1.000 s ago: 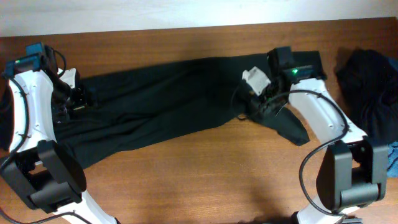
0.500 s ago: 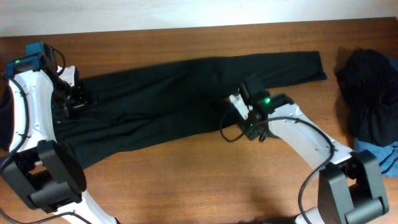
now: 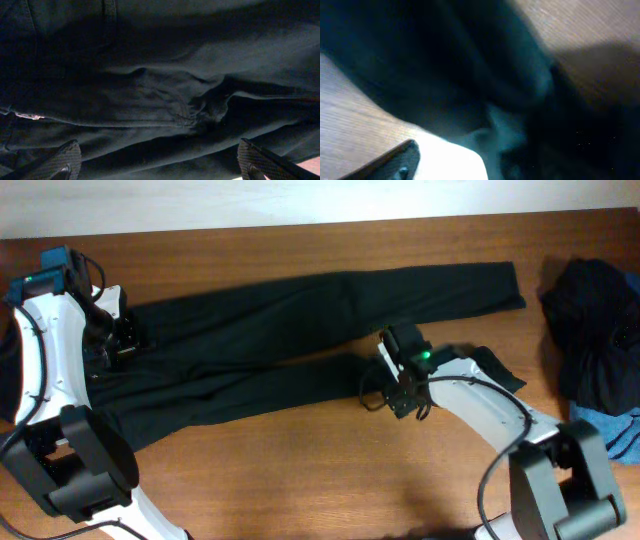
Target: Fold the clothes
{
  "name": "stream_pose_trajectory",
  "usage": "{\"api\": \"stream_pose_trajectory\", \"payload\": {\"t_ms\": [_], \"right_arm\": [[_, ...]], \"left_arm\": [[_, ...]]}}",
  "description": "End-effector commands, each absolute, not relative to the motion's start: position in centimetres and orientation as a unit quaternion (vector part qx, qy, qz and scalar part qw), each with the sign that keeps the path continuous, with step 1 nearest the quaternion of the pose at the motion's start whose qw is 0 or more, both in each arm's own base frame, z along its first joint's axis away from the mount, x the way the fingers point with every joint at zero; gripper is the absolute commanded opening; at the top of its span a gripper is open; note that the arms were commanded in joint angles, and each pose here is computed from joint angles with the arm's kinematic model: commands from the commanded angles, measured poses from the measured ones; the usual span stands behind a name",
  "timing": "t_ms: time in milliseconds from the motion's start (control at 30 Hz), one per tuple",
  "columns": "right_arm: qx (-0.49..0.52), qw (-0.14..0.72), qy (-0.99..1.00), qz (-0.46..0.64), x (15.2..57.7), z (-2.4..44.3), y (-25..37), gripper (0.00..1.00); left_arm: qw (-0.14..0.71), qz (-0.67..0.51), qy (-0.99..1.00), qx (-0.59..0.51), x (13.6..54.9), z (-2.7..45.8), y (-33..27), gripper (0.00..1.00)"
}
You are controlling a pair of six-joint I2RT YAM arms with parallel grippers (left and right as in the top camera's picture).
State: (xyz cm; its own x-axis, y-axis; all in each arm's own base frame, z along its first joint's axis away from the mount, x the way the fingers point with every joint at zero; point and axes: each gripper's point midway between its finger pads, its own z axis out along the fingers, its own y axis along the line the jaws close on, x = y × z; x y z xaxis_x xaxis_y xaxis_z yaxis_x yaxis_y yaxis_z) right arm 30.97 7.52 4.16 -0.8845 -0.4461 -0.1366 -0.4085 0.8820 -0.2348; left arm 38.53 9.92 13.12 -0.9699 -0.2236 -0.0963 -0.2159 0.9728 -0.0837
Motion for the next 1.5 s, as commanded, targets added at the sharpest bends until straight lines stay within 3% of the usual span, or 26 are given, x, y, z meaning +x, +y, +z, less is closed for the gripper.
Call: {"api": "stream_pose_trajectory", "payload": {"t_ms": [0,233,333,367,500,667,1033,1233,1467], "right_arm": [[-0.185,0.161,0.964,-0.101,33.5,9.8,7.6,0.98],[-0.111,0.190,0.971,-0.091,34.7,16.4,5.0,0.99],[-0.100,0.200,0.974,-0.018,35.4,16.7,5.9,0.99],[-0.102,0.196,0.975,0.014,35.3,16.6,6.6,0.90],[-0.117,0.175,0.974,0.087,34.2,16.2,9.2,0.21],[-0.164,0.178,0.966,0.088,34.8,15.5,11.0,0.04],[-0.194,0.165,0.955,0.150,38.1,9.1,15.5,0.04],[-0.234,0.092,0.956,0.150,35.4,5.6,16.9,0.04],[-0.244,0.001,0.961,0.133,31.0,4.7,15.9,0.04]], "left_arm": [[0.068,-0.033,0.992,-0.101,38.6,14.2,9.9,0.99],[0.070,-0.033,0.992,-0.100,38.6,14.2,9.9,0.99],[0.071,-0.033,0.992,-0.100,38.7,14.3,9.9,0.99],[0.071,-0.033,0.992,-0.100,38.7,14.2,9.9,0.99],[0.072,-0.032,0.992,-0.100,38.7,14.3,10.0,0.99],[0.073,-0.032,0.992,-0.100,38.8,14.3,10.0,0.99],[0.069,-0.033,0.992,-0.100,38.6,14.2,9.9,0.99],[0.069,-0.033,0.992,-0.101,38.6,14.2,9.9,0.99],[0.069,-0.033,0.992,-0.101,38.6,14.2,9.9,0.99]]}}
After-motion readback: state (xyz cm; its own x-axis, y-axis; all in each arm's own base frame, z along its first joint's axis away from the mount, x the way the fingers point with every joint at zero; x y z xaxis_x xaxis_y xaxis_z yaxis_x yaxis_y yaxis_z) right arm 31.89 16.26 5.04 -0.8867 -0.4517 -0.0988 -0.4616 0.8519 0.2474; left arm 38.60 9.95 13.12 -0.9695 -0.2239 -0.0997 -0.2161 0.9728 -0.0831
